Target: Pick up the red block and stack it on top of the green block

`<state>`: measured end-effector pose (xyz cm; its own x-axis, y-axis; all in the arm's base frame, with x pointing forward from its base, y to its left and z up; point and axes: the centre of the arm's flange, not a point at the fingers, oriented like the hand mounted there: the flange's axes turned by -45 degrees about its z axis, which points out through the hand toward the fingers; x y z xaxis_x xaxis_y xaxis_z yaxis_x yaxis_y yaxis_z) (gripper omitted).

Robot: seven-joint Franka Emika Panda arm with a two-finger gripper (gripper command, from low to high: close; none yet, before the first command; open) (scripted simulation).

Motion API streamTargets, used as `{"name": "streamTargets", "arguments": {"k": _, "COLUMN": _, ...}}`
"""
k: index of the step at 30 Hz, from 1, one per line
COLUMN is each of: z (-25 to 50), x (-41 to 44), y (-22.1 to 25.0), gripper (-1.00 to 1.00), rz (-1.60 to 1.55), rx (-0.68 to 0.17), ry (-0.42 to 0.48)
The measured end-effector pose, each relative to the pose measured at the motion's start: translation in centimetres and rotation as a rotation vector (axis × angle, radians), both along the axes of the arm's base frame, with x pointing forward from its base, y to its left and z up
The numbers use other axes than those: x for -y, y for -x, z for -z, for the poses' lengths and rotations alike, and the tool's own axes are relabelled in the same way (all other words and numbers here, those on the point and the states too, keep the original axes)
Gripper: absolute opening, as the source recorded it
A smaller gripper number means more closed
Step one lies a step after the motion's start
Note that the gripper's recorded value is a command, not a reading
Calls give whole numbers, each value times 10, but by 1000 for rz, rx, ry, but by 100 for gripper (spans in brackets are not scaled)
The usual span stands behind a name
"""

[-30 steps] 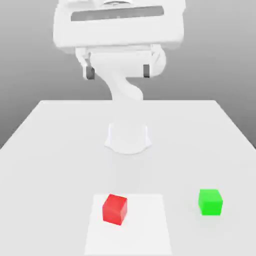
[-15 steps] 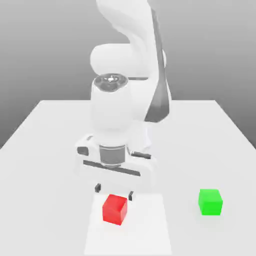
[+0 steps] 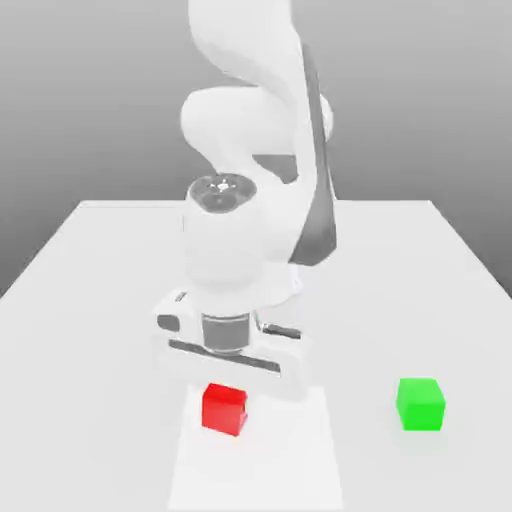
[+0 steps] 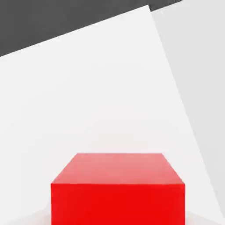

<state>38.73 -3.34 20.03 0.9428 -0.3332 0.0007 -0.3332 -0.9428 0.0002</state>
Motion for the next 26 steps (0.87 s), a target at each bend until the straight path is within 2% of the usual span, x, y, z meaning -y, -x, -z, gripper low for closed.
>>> {"name": "streamTargets", "arguments": {"k": 8, "z": -26, "x": -124, "y": -2, "gripper": -100, "rz": -215, "rx": 1, "ry": -8}}
{"name": "streamTargets", "arguments": {"k": 16, "z": -44, "x": -253, "y": 40, "gripper": -100, "rz": -441, "rx": 0, "ry": -3}}
{"name": "streamTargets", "arguments": {"k": 22, "z": 3, "x": -263, "y": 41, "gripper": -100, "rz": -446, "rx": 2, "ry": 1}}
{"name": "streamTargets", "arguments": {"k": 23, "z": 13, "x": -263, "y": 42, "gripper": 100, "rz": -446, "rx": 1, "ry": 0}}
{"name": "streamTargets", "arguments": {"k": 26, "z": 13, "x": -263, "y": 42, "gripper": 100, "rz": -446, "rx": 1, "ry": 0}}
